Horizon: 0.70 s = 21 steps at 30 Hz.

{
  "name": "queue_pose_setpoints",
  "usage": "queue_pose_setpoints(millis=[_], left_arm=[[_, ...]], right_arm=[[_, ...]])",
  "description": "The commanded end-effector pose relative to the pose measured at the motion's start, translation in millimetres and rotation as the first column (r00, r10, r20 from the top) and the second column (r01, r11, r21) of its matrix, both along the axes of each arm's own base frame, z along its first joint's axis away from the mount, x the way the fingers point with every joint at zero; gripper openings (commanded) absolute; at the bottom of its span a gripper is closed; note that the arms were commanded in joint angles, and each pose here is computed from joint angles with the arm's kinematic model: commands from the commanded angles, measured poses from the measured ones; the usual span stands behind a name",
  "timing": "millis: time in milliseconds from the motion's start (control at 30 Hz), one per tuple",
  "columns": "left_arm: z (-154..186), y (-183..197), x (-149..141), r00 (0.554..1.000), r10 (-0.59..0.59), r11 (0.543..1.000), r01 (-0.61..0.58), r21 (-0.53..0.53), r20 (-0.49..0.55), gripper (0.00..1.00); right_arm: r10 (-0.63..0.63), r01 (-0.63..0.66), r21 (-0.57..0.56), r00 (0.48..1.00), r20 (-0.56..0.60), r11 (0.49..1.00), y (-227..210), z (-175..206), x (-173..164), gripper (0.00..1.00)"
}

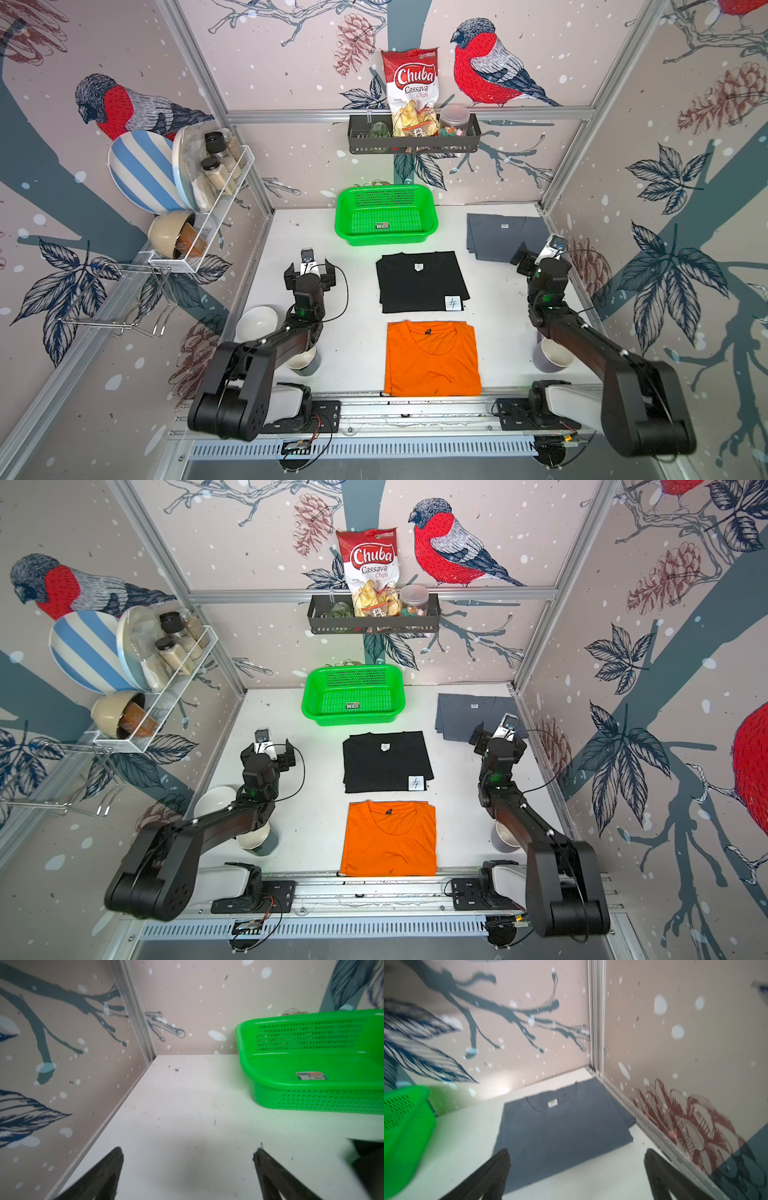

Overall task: Put the folded t-shirts into the basket
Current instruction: Adjust the bin at the center of the board.

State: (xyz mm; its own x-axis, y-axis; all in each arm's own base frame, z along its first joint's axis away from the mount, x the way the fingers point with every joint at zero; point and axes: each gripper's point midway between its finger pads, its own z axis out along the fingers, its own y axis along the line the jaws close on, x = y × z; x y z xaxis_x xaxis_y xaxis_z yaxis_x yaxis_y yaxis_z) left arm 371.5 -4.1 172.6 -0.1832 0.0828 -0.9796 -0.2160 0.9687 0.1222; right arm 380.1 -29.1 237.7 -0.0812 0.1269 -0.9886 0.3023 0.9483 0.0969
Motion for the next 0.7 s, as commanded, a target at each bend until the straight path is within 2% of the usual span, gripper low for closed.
queue_pose_setpoints(millis=[0,33,67,100,133,200,233,333,400,433,500,600,667], left_arm=[[17.8,6.1,-13.3,0.996,0.086,0.992,-0.084,-0.094,0.021,0.97],[27.2,3.4,-14.4,0.996,0.085,0.983,-0.079,-0.165,0.031,0.97],[35.9,-2.1,-15.5,0.997,0.069,0.969,-0.059,-0.238,0.034,0.97],[45.4,-7.3,-16.3,0.998,0.053,0.955,-0.040,-0.293,0.037,0.97],[54.9,-12.0,-17.0,0.998,0.037,0.937,-0.018,-0.349,0.048,0.97],[69.9,-25.8,-18.8,0.997,-0.020,0.884,0.052,-0.464,0.072,0.97],[77.8,-31.2,-19.5,0.994,-0.037,0.849,0.083,-0.522,0.098,0.97],[96.5,-30.9,-31.0,0.996,-0.008,0.730,0.070,-0.680,0.094,0.98],[105.3,-25.0,-39.7,0.996,0.027,0.670,0.048,-0.741,0.089,0.98],[114.9,-25.5,-41.2,0.993,0.015,0.654,0.080,-0.752,0.118,0.98],[133.2,-33.4,-40.3,0.986,-0.060,0.696,0.152,-0.702,0.153,0.98],[130.2,-39.0,-33.2,0.995,-0.101,0.761,0.084,-0.643,0.011,0.97],[127.7,-55.8,-26.5,0.980,-0.187,0.788,0.107,-0.607,-0.070,0.97]], right_arm=[[-0.098,0.102,0.174,0.995,-0.033,0.979,-11.3,20.2,-19.8,1.00],[-0.181,0.178,0.307,0.983,-0.018,0.935,-20.5,26.8,-29.5,1.00],[-0.270,0.251,0.444,0.963,-0.023,0.860,-29.4,26.2,-40.8,1.00],[-0.319,0.294,0.525,0.947,-0.045,0.798,-34.6,18.9,-49.0,1.00],[-0.281,0.256,0.562,0.959,-0.043,0.786,-31.5,13.5,-46.1,1.00],[-0.167,0.144,0.566,0.986,-0.011,0.812,-17.3,13.3,-31.4,1.00],[-0.123,0.127,0.534,0.991,-0.045,0.836,-6.8,10.8,-26.0,1.00],[-0.001,0.060,0.324,0.984,-0.179,0.944,48.0,10.6,-10.9,1.00],[0.131,-0.073,0.241,0.963,-0.235,0.968,100.4,1.1,-1.7,1.00],[0.202,-0.145,0.225,0.945,-0.256,0.963,125.0,-3.6,1.6,1.00],[0.305,-0.252,0.195,0.895,-0.325,0.948,170.6,-23.3,8.5,1.00],[0.381,-0.354,0.143,0.835,-0.397,0.924,221.4,-40.7,18.6,1.00],[0.368,-0.344,0.137,0.820,-0.439,0.929,235.6,-44.8,32.2,1.00]])
